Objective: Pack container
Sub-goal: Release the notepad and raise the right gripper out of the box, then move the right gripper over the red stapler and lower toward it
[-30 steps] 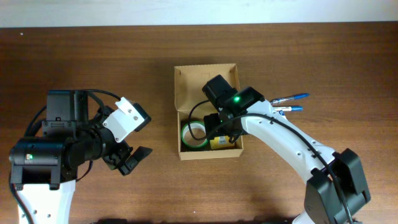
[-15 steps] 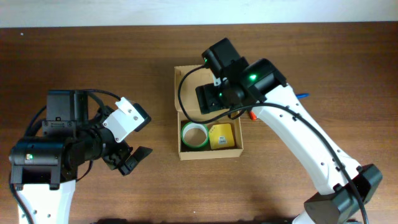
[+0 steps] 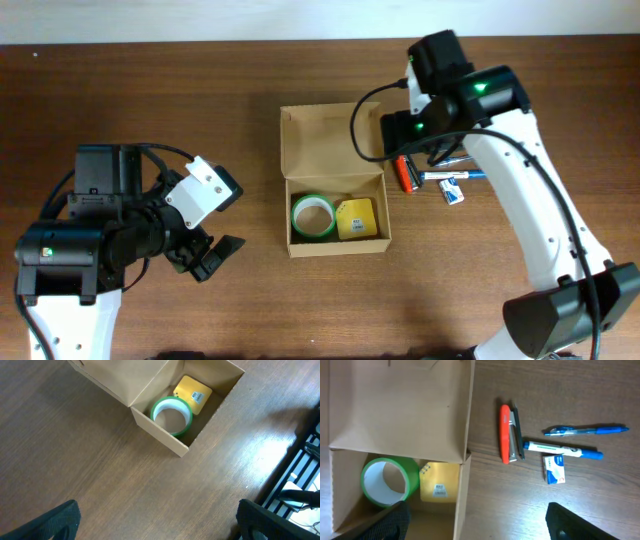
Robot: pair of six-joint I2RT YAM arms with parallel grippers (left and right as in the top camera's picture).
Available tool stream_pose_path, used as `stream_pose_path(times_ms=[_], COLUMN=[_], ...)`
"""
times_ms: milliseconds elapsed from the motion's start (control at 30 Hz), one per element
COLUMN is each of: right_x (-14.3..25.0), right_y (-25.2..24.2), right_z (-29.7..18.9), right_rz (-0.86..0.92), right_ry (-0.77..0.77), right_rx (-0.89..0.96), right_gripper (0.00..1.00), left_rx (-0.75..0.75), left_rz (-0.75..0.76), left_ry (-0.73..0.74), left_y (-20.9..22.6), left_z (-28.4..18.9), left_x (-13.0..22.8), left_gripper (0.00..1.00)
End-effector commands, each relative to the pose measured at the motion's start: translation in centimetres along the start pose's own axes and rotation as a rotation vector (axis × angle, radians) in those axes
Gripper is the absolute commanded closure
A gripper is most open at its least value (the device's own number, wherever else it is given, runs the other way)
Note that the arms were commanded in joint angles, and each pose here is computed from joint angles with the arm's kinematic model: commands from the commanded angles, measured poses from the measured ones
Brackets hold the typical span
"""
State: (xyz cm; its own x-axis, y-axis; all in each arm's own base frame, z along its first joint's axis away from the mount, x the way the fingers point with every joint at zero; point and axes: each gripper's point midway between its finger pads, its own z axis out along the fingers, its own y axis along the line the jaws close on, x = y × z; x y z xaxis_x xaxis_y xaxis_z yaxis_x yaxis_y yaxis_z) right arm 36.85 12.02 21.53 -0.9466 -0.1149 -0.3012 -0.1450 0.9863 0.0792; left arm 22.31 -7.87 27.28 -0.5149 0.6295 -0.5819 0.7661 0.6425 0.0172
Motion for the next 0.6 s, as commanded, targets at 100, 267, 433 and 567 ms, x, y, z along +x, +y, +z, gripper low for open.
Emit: stream_pose_path(times_ms=[100, 267, 433, 567], right_x=[1.5, 2.4, 2.8, 2.8], right_y=[1.7, 2.4, 3.5, 3.5], right_z=[-1.0, -1.1, -1.2, -1.2], right_rz=[-0.004, -0.008, -0.024, -0.025], right_ry=[0.054, 0.091, 0.102, 0.103], right_rx=[-0.092, -0.120, -0.154, -0.154], right_gripper=[0.12, 0.12, 0.12, 0.12], left_rx=[-0.001, -0.001, -0.001, -0.001], left_rz=[0.025, 0.025, 0.025, 0.025], left_ry=[-0.029, -0.029, -0.029, -0.029], left_y=[0.0, 0.0, 0.0, 0.0], left_z=[-0.5, -0.5, -0.5, -0.5], left_x=[-0.7, -0.7, -0.7, -0.7], left_gripper=[0.00, 0.01, 0.00, 0.00])
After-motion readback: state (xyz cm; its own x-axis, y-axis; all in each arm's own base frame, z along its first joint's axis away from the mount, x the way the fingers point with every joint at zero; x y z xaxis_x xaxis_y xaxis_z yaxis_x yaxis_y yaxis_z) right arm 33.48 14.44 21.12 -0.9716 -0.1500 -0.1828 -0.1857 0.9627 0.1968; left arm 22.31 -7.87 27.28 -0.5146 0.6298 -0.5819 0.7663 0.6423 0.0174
